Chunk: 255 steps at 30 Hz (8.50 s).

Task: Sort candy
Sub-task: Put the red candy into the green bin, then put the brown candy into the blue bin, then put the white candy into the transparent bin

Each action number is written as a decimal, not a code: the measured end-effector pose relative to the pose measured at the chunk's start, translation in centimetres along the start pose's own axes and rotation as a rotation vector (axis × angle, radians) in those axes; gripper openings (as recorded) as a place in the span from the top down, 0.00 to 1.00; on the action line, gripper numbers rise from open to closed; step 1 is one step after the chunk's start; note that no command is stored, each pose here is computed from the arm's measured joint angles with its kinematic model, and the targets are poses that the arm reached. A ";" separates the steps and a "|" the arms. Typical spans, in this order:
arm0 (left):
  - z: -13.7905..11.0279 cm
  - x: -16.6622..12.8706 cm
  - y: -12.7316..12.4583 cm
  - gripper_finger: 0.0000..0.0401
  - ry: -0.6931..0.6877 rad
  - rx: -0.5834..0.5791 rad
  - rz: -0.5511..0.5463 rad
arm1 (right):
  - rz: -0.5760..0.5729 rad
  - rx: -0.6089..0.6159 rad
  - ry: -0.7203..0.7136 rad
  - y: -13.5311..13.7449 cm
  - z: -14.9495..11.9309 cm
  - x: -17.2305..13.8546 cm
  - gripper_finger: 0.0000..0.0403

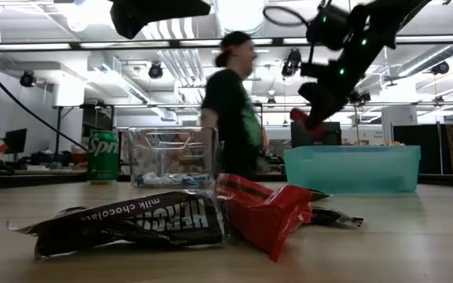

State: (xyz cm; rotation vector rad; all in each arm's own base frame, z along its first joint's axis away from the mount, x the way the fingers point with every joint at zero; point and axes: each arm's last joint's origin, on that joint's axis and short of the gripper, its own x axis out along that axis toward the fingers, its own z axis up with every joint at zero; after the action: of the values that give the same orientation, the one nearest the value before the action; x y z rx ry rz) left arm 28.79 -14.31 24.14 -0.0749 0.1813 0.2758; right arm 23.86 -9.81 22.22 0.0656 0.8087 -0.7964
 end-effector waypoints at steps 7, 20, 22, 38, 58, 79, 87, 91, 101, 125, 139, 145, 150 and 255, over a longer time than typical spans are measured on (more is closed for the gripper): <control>-0.9 0.0 0.2 0.64 0.067 0.036 0.017 | 0.043 0.073 0.088 -2.4 -0.4 2.5 0.76; -1.5 0.2 0.2 0.64 0.094 -0.096 0.030 | 0.348 0.169 0.045 -0.8 1.1 -0.9 0.56; -2.1 0.6 -0.1 0.64 0.098 -0.148 0.036 | 0.477 0.190 0.043 0.0 1.2 -2.1 0.57; -6.8 6.2 -1.1 0.64 0.047 -0.441 0.114 | 0.939 0.006 0.270 10.1 -3.8 -11.9 0.60; -2.8 3.1 -2.1 0.64 0.033 -0.254 0.010 | 0.542 -0.593 0.019 20.3 -8.4 -8.7 0.60; 0.7 -3.4 -1.8 0.64 0.041 -0.063 0.084 | 0.512 -0.703 0.167 22.7 -7.7 -1.7 0.61; -0.9 -2.7 -2.4 0.64 0.080 -0.042 0.087 | 0.544 -0.677 0.190 22.8 -7.7 -1.3 0.83; -1.5 -2.6 -2.7 0.64 0.089 -0.057 0.088 | 0.555 -0.674 0.191 22.8 -7.7 -1.4 0.95; -3.5 -1.7 -4.0 0.64 0.119 -0.065 0.036 | 0.684 -0.574 0.091 21.9 -5.8 -4.4 0.97; -7.0 0.8 -6.9 0.64 0.054 0.122 -0.185 | 1.229 -0.273 -0.345 23.6 -5.0 -5.9 0.97; -7.3 1.2 -6.9 0.97 0.015 0.072 -0.120 | 1.240 -0.243 -0.328 23.6 -4.9 -6.1 0.89; -6.9 0.6 -6.9 0.99 0.005 -0.050 -0.066 | 1.210 -0.224 -0.335 23.1 -4.4 -6.7 0.68; -6.4 0.2 -6.6 1.00 -0.002 -0.219 -0.009 | 1.122 -0.221 -0.337 22.6 -4.2 -6.9 0.53; -9.3 -8.7 -5.8 0.72 1.420 -0.589 0.314 | 0.932 -0.154 0.443 10.3 -1.5 -9.6 0.51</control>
State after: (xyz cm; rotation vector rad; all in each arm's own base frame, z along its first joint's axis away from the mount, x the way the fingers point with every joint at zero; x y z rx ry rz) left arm 20.64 -23.12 16.91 -0.8374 1.5301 0.5459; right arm 25.62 3.92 25.14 0.4580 1.1164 0.1764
